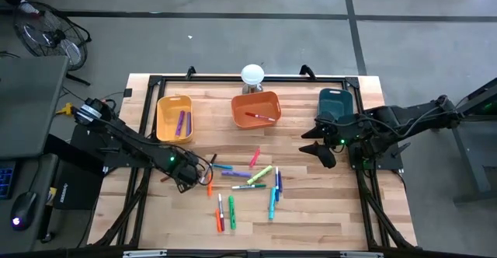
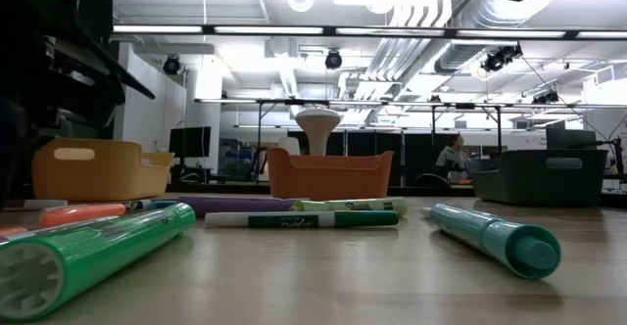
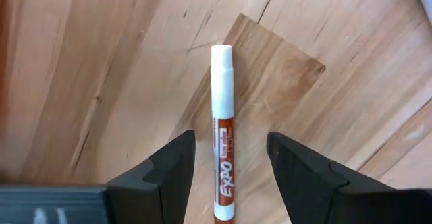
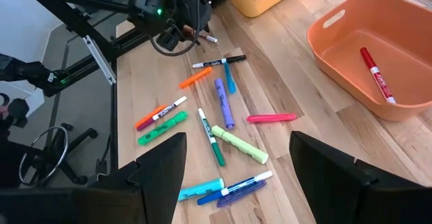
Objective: Pick & Place Markers
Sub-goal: Put the brown marker pen into the orange bin
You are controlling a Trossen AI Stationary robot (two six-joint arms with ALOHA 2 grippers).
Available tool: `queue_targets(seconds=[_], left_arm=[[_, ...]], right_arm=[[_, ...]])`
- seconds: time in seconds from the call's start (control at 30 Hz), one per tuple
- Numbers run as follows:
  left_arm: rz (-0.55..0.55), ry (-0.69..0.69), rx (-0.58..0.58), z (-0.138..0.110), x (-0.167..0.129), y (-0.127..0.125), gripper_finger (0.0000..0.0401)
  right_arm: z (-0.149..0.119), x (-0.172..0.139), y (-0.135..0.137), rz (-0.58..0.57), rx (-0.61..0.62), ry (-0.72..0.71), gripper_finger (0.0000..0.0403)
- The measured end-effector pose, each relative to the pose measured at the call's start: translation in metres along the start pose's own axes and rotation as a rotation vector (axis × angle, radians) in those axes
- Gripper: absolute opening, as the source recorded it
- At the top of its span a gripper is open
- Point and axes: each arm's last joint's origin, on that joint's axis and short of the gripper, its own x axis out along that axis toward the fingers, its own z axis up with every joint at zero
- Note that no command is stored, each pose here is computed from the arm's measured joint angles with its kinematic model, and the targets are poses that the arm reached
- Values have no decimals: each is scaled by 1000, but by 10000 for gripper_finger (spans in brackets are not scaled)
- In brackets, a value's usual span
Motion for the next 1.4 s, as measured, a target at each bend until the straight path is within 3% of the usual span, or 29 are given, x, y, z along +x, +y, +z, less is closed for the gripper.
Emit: queue_targets(seconds=[0.97,1.4], left_arm=[[39,20,-76,0,-2,1,190],[-18,50,-72,-7,15,7,184]], right_arm=[[-1,0,1,30,72,25,252],[-1,0,1,27,79,21,252]])
